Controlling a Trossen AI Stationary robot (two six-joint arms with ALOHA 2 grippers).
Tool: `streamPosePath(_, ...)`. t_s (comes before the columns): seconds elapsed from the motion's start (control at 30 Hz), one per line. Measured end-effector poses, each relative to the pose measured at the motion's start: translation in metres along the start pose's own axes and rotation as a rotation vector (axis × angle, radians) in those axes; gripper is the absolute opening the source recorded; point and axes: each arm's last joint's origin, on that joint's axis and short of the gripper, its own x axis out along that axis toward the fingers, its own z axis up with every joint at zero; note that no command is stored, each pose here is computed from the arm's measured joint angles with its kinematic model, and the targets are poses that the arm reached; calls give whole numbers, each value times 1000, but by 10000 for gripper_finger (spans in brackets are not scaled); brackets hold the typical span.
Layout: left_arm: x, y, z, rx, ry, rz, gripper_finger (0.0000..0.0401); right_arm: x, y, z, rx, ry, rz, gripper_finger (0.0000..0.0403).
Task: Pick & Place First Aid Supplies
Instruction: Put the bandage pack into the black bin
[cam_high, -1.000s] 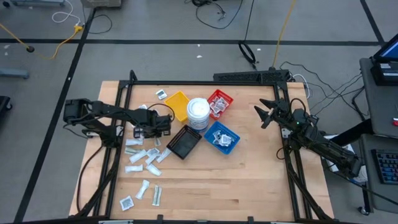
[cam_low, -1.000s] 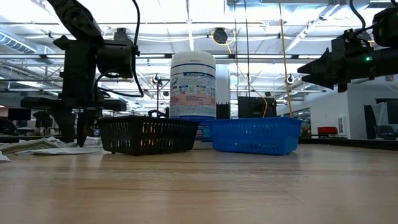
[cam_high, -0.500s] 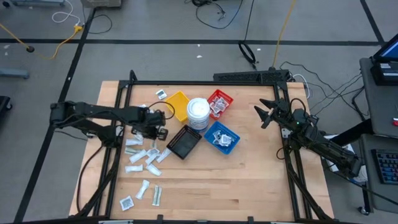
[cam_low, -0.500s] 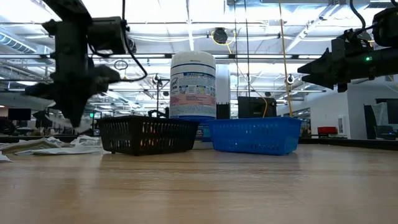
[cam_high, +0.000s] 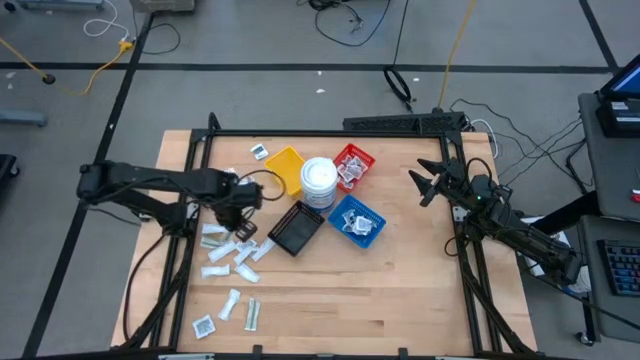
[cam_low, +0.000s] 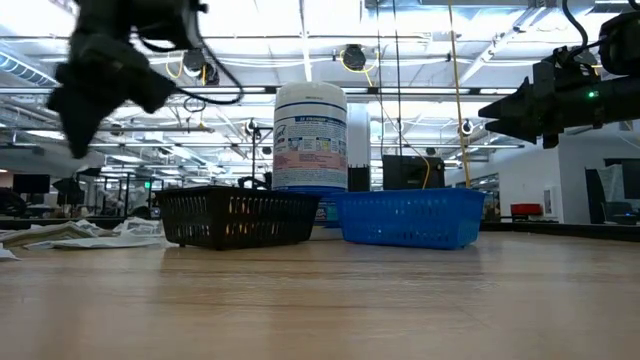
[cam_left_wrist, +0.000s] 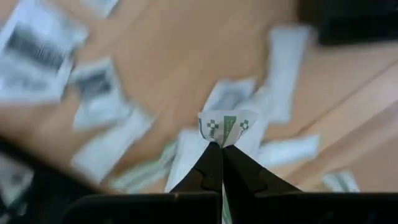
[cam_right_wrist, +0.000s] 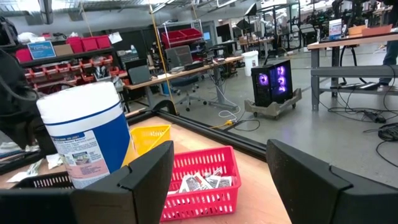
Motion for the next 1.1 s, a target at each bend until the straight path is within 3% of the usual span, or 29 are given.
streamPosePath(0.17,-7,-27,26,65,-6,-1,1,0,0,0,0,0,0,254)
streamPosePath(0.53,-17,-91,86,61,-39,-33,0,0,0,0,0,0,0,254)
streamPosePath(0.87,-7,-98,80,-29,-28,-14,0,0,0,0,0,0,0,254)
streamPosePath(1.1,-5,-109,73,-30,-217,99,0,0,0,0,0,0,0,254)
